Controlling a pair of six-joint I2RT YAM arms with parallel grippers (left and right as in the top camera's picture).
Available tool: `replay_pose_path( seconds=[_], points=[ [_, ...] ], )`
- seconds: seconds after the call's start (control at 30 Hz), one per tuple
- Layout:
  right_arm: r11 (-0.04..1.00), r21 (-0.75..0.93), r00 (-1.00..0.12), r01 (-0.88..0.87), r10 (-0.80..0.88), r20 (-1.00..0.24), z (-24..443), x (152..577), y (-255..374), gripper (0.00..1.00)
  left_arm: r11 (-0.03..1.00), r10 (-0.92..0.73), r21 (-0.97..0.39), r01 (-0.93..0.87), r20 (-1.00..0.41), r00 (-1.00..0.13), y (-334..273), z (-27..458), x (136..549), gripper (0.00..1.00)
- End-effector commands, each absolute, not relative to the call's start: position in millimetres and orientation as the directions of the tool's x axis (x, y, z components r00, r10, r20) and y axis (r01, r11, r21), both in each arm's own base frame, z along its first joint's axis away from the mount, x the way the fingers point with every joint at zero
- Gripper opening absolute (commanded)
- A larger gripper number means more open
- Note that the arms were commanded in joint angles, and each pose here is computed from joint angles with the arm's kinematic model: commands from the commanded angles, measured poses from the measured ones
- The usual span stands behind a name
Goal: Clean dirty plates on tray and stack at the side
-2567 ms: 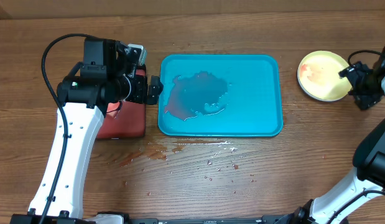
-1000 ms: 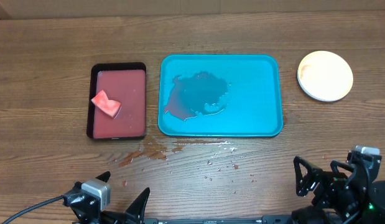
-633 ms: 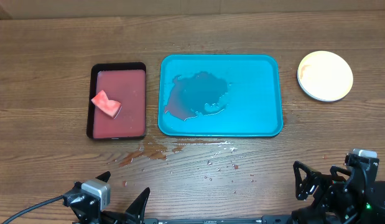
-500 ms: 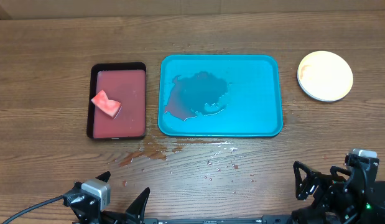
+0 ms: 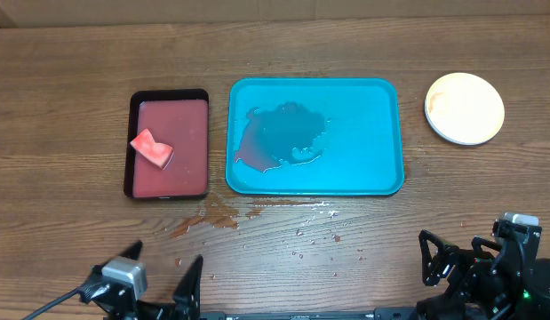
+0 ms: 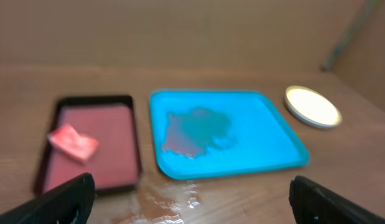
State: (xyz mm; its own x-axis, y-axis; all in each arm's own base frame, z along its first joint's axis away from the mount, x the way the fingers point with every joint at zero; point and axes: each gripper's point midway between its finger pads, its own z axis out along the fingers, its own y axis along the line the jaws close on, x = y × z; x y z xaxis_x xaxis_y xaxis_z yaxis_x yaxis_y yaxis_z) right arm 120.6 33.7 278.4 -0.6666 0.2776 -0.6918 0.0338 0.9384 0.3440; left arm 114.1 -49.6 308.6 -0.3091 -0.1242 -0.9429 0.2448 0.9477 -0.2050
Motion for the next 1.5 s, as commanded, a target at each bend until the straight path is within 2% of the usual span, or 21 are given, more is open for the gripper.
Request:
replay_pose_path(
  seconds=[0.0,0.13,0.37,0.83,1.1,1.2,1.47],
  points=[
    [0.94,0.34,-0.66,0.032,0.275,-0.699,278.6,120.6,32.7,1.0,0.971,-0.069,-0.117,0.206,-0.972,-0.226,-40.3,295.8,128.9,1.0],
    [0.94,0.34,-0.66,0.032,0.275,-0.699,278.6,120.6,32.7,1.0,0.967,-0.07,-0.103,0.232,-0.987,-0.144,-42.5,278.6,157.0,1.0],
    [0.94,0.34,-0.66,0.032,0.275,-0.699,278.6,120.6,32.7,1.0,0.943,-0.068,-0.093,0.319,-0.994,-0.088,-53.4,244.4,198.3,1.0],
    [0.94,0.34,-0.66,0.032,0.275,-0.699,278.6,120.6,32.7,1.0,0.924,-0.16,-0.162,0.345,-0.986,-0.033,-54.7,193.1,232.6,1.0],
    [0.94,0.34,-0.66,0.032,0.275,-0.699,278.6,120.6,32.7,1.0,0.911,-0.194,-0.205,0.359,-0.979,-0.068,-57.8,176.6,234.8,1.0],
    [0.94,0.34,-0.66,0.032,0.275,-0.699,278.6,120.6,32.7,1.0,0.91,-0.197,-0.227,0.347,-0.973,-0.121,-57.9,164.2,234.6,1.0],
    [0.94,0.34,-0.66,0.032,0.275,-0.699,278.6,120.6,32.7,1.0,0.91,-0.197,-0.226,0.347,-0.973,-0.118,-57.8,164.8,234.7,1.0]
  ],
)
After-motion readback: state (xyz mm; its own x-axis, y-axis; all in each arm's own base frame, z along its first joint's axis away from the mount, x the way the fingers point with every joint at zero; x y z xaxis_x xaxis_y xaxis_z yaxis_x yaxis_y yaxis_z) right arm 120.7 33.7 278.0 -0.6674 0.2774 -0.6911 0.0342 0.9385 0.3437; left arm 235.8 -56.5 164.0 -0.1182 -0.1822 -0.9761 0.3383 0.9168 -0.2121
